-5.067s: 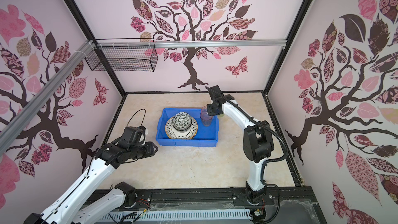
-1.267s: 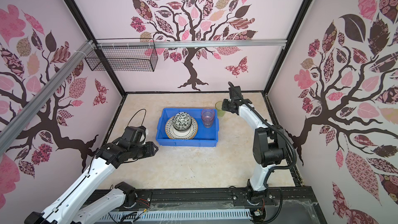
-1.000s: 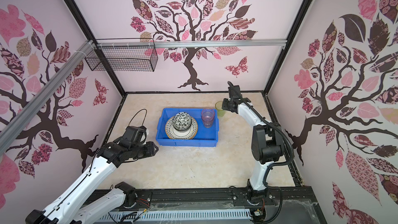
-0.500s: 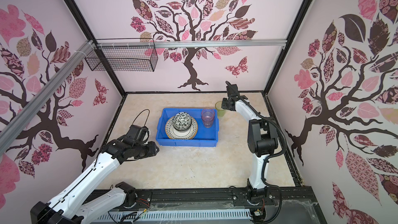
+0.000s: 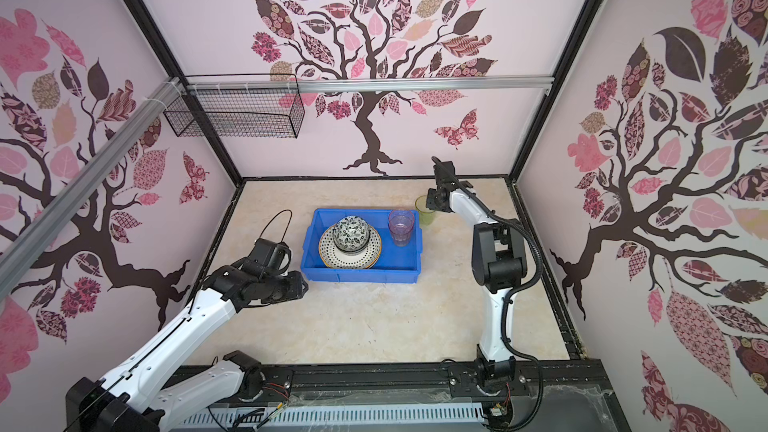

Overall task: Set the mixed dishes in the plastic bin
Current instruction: 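Pinch the green cup rim with the right gripper and tilt it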

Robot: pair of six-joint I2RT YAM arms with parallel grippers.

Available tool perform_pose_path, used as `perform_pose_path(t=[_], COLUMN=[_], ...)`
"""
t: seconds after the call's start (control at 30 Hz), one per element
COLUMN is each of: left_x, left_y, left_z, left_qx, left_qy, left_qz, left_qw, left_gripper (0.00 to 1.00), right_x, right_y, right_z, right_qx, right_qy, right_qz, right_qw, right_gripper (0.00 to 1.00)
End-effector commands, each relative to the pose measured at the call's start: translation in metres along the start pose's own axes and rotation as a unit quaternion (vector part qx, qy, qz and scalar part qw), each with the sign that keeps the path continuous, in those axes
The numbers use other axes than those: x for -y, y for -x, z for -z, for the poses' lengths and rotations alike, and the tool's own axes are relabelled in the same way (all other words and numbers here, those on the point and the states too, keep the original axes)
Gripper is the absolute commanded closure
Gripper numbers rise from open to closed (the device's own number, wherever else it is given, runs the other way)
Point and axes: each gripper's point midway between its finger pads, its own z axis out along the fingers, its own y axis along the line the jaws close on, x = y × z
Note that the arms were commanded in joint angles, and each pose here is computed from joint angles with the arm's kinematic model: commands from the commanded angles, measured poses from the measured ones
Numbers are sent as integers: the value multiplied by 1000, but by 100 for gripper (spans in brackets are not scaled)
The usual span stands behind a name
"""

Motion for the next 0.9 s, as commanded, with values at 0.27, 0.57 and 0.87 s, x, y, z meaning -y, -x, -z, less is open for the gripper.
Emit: perform_pose_path(t=[0.27,0.57,0.87], left_x=[9,9,8], left_y=[21,20,13], left_z=[7,9,16], left_qx=[27,31,36], left_qy=[-8,-11,-19], left_qz=[-6,-2,4], left_qw=[1000,999,999], left_gripper=[54,54,54], right_x=[12,12,11], right_y=[-9,-13,-7], right_z=[-19,-16,8], right_qx=[-23,-31,-16], right_qy=[-35,-33,-25], right_qz=[15,20,18], right_qw=[999,999,999], right_gripper=[77,90,100])
